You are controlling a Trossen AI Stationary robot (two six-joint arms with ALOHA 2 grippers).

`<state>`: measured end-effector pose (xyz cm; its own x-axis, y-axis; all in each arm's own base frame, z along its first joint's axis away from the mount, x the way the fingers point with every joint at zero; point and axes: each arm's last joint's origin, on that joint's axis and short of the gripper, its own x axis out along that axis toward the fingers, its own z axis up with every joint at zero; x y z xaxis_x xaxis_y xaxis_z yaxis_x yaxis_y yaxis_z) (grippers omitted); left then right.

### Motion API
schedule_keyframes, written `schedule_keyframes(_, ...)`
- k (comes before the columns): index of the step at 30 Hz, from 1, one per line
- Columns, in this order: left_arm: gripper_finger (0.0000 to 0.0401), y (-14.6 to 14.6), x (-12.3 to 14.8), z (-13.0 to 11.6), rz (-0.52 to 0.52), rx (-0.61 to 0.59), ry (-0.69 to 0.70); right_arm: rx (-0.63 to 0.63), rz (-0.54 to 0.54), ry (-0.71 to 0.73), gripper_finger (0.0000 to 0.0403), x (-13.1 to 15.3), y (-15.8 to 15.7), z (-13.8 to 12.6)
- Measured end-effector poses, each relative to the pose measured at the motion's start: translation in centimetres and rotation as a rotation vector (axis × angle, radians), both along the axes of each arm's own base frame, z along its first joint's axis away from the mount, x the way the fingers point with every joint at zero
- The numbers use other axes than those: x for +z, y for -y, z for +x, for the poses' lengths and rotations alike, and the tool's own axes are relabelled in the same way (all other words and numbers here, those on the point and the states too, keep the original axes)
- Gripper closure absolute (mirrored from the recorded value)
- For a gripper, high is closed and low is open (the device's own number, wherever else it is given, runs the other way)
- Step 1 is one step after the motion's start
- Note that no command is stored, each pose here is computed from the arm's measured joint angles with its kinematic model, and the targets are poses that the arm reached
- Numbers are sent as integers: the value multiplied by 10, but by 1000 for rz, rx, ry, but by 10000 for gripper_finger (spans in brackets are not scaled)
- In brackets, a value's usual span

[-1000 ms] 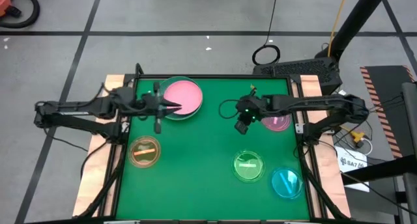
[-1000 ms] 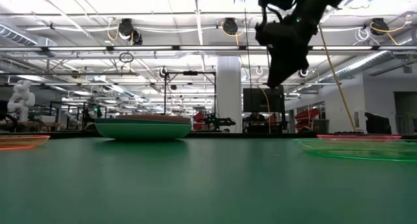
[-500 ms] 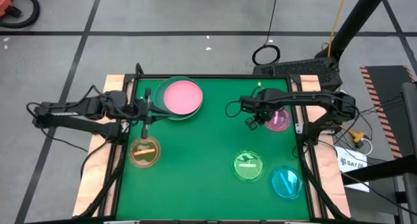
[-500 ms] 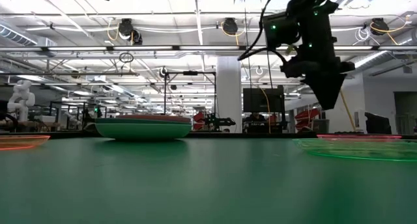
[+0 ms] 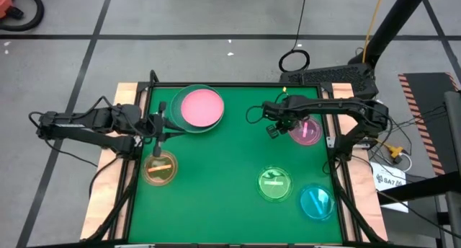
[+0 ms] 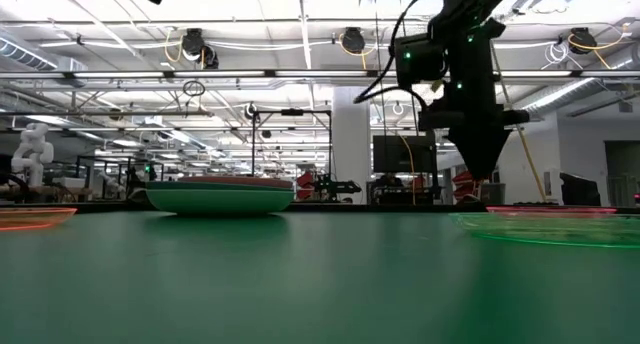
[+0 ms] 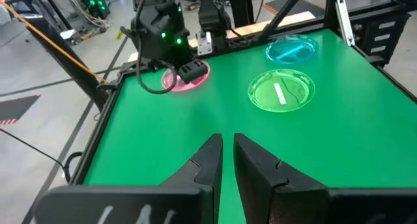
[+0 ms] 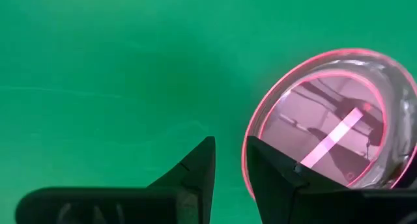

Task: Stack plastic plates
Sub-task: Stack the pink plate on top of the dark pink plate

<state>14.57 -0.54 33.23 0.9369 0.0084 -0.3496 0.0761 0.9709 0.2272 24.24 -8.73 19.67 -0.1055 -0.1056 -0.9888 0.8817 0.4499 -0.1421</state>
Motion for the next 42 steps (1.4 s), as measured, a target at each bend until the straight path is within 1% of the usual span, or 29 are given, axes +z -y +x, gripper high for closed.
schedule_keyframes(4,354,0,0,-3,-10,4,-4,-6,14,-53,322,-13,2,4)
schedule_keyframes(10,354,0,-1,-4,-25,10,-14,-8,1,-149,322,-35,8,9)
schedule_keyframes(13,354,0,-2,-4,-33,14,-26,-17,18,-194,322,-43,12,8)
schedule_keyframes(17,354,0,-2,-4,-43,18,-28,-20,31,-222,322,-49,15,8)
schedule_keyframes(24,354,0,-3,-4,-46,20,-34,-10,33,-228,322,-50,15,8)
schedule_keyframes(28,354,0,-3,-4,-46,19,-40,-6,8,-229,336,-50,16,8)
schedule_keyframes(38,354,0,-4,-5,-45,19,-50,-4,-1,-212,398,-51,17,10)
schedule_keyframes(42,354,0,-4,-5,-45,19,-50,-3,0,-213,399,-51,17,10)
